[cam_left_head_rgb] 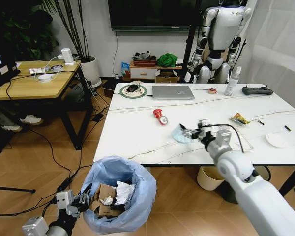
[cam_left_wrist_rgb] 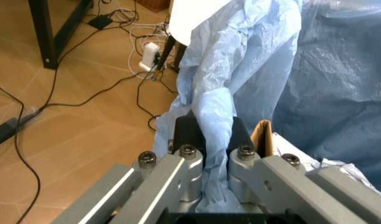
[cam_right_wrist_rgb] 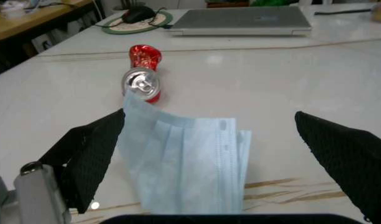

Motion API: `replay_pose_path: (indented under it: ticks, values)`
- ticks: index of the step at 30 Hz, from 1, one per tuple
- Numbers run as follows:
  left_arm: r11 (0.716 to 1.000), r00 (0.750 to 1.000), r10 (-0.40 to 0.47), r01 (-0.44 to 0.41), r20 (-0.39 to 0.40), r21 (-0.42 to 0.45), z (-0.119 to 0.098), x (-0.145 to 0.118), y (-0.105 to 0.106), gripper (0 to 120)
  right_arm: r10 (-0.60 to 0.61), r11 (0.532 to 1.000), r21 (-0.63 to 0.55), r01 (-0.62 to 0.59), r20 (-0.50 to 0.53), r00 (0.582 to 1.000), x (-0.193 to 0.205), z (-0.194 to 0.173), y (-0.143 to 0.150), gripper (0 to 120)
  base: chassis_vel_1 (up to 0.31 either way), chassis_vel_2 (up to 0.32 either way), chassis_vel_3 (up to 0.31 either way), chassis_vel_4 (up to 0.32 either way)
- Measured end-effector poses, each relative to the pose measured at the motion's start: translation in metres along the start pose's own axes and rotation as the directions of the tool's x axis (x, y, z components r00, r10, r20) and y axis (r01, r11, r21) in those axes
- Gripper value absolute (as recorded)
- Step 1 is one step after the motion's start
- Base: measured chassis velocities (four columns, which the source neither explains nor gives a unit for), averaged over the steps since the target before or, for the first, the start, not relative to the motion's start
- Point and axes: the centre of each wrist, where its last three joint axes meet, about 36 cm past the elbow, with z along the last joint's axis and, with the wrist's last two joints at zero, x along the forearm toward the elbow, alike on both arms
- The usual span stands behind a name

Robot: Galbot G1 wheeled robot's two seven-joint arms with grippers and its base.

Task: Pick up the trash bin and place the trash from the table into it.

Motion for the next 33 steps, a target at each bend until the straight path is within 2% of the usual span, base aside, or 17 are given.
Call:
replay_pose_path:
  ticks: [7,15,19,21,25,26,32,33]
  values:
    - [1.0,1.0,0.0,0.0,0.001,0.0,0.0,0.0,0.0,0,-0.071,0.996,-0.048,0.07,-0.021,0.997,-0.009,0.013,0.007,100,0.0,0.0,0.0,0.0]
    - [1.0,1.0,0.003,-0.003,0.003,-0.008,-0.002,0.002,0.0,0,-0.014,1.0,0.012,0.015,-0.08,0.997,-0.031,0.035,-0.001,100,0.0,0.0,0.0,0.0]
    - [1.0,1.0,0.006,-0.006,0.002,-0.01,-0.002,0.002,0.0,0,-0.006,1.0,0.015,0.007,-0.083,0.997,-0.035,0.041,-0.003,86,0.0,0.0,0.0,0.0]
    - [1.0,1.0,0.007,-0.007,0.001,-0.011,-0.002,0.002,0.0,0,-0.008,1.0,0.015,0.009,-0.082,0.997,-0.034,0.041,-0.002,82,0.0,0.0,0.0,0.0]
    - [1.0,1.0,0.01,-0.01,0.002,-0.012,-0.003,0.001,0.001,0,-0.016,1.0,0.013,0.017,-0.08,0.997,-0.035,0.044,0.001,65,0.0,0.0,0.0,0.0]
    - [1.0,1.0,0.01,-0.01,0.002,-0.012,-0.003,0.001,0.001,0,-0.016,1.0,0.013,0.017,-0.08,0.997,-0.035,0.044,0.001,65,0.0,0.0,0.0,0.0]
    - [1.0,1.0,0.01,-0.01,0.001,-0.012,-0.003,0.0,0.002,0,-0.025,0.999,0.019,0.027,-0.077,0.997,-0.035,0.045,0.005,39,0.0,0.0,0.0,0.0]
    - [1.0,1.0,0.01,-0.01,0.001,-0.012,-0.003,0.0,0.002,0,-0.025,0.999,0.019,0.027,-0.077,0.997,-0.035,0.045,0.005,39,0.0,0.0,0.0,0.0]
